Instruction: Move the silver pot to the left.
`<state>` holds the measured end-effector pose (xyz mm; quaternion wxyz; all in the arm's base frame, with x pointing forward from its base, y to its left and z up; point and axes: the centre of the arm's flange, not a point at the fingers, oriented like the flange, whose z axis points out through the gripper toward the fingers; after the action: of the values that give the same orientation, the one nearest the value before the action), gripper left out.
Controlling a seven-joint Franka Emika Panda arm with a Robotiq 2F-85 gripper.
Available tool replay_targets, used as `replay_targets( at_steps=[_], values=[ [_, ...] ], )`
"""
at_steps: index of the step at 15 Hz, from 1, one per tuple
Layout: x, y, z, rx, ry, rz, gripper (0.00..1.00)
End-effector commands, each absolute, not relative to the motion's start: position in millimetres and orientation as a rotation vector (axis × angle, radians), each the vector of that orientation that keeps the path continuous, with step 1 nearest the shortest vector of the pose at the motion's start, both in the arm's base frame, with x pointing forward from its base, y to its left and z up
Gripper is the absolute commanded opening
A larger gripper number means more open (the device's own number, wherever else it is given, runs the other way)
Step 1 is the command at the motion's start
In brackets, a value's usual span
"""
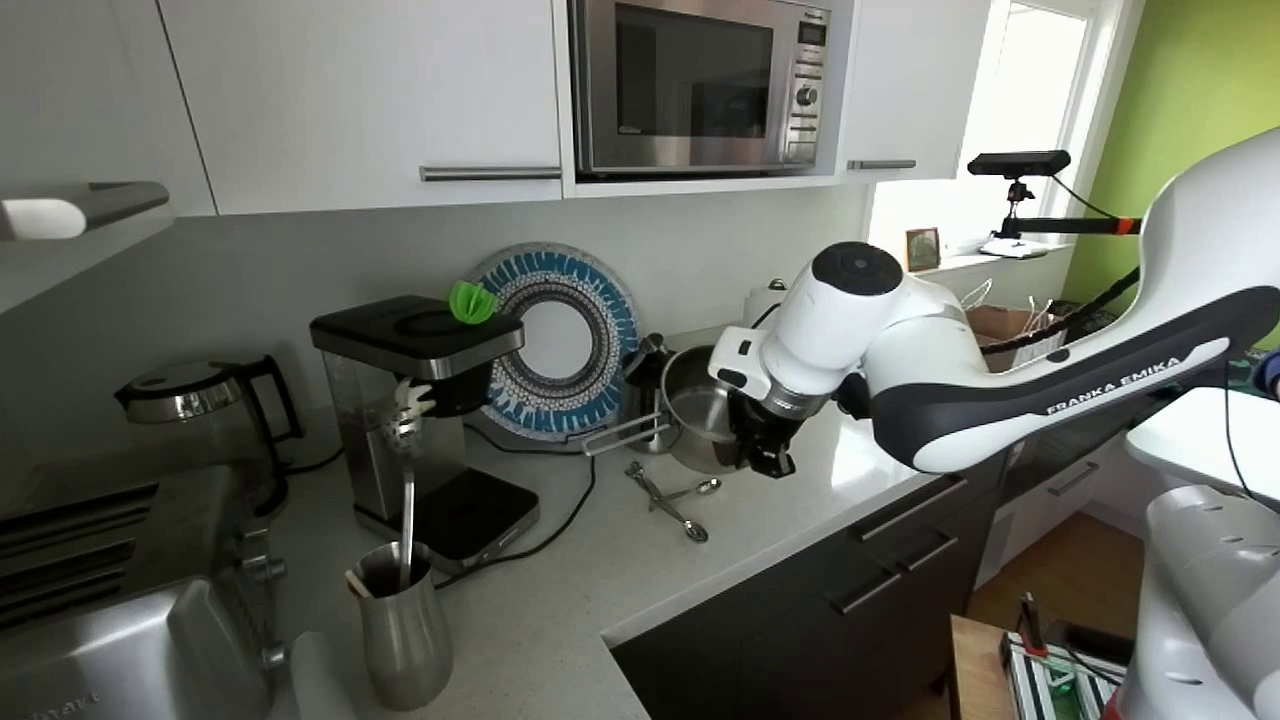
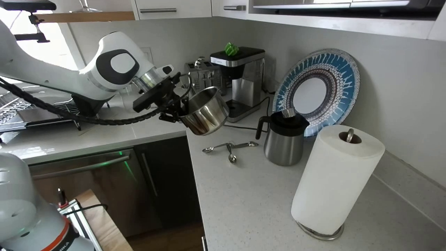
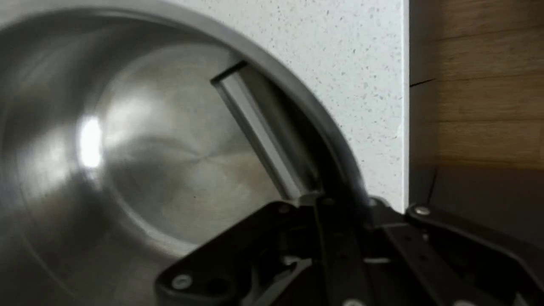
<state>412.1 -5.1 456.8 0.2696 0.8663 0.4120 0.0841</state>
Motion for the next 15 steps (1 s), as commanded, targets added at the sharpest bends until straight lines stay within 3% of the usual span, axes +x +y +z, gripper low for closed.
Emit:
replay_targets(
  at_steps=[1,5,15],
  values=[
    [438,-28,460,2.183,1.328,0.176,0.01],
    [471,-32,474,2.065,1.589,0.164,0.01],
    [472,17,448,1.835,1.891,0.097,0.01]
  ],
)
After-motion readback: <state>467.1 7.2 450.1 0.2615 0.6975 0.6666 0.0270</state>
